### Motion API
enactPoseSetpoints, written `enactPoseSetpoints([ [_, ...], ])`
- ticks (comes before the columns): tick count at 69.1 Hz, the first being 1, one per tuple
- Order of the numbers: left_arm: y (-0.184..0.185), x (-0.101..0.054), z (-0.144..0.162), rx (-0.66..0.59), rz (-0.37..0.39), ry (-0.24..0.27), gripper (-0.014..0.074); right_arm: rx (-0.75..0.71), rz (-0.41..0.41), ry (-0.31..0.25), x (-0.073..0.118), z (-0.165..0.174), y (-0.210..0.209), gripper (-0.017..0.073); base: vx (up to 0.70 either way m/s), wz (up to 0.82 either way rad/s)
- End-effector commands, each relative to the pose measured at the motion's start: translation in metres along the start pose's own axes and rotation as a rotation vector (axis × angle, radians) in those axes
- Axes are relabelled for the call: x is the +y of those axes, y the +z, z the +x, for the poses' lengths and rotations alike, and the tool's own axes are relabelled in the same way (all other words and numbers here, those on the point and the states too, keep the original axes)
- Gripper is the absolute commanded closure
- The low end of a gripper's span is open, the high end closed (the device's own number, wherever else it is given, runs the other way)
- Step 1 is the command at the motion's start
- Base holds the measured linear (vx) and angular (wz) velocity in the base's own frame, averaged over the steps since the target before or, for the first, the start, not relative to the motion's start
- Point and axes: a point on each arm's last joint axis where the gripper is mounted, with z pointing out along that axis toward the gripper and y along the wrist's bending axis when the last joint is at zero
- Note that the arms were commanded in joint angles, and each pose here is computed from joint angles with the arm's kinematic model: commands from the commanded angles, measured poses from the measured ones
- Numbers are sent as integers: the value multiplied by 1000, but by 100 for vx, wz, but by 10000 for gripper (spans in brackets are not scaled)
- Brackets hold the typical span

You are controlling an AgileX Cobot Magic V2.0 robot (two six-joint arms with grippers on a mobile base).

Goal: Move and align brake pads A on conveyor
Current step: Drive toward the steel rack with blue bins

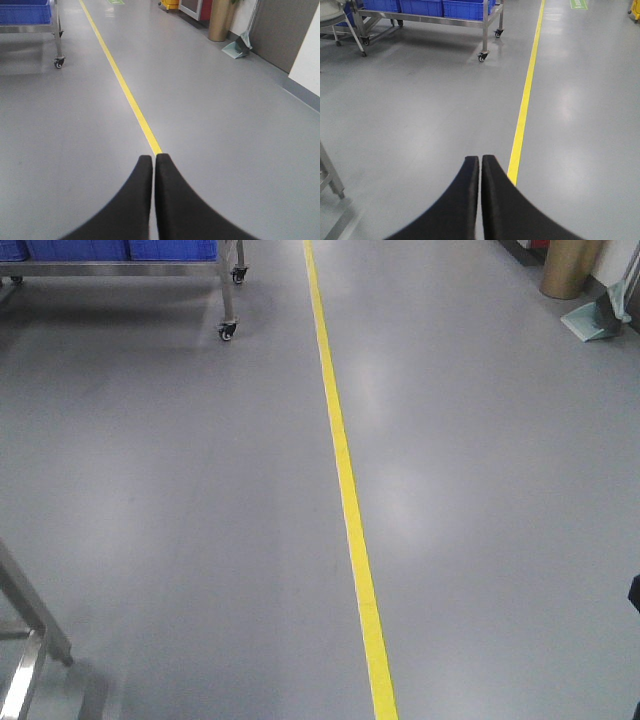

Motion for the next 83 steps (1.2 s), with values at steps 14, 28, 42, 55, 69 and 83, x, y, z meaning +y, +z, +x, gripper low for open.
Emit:
enactPoseSetpoints([
  [14,-2,-2,-14,-86,19,0,599,-90,0,-9,0,-15,-2,566,53,2],
  [28,-2,-2,-14,-86,19,0,599,-90,0,-9,0,-15,-2,566,51,4],
  [42,-2,-2,-14,-86,19,0,599,-90,0,-9,0,-15,-2,566,49,8],
  [55,-2,-2,-14,-86,19,0,599,-90,0,-9,0,-15,-2,566,45,9],
  [69,-2,-2,-14,-86,19,0,599,-90,0,-9,0,-15,-2,566,37,7],
  [83,-2,-2,-14,-86,19,0,599,-90,0,-9,0,-15,-2,566,25,3],
])
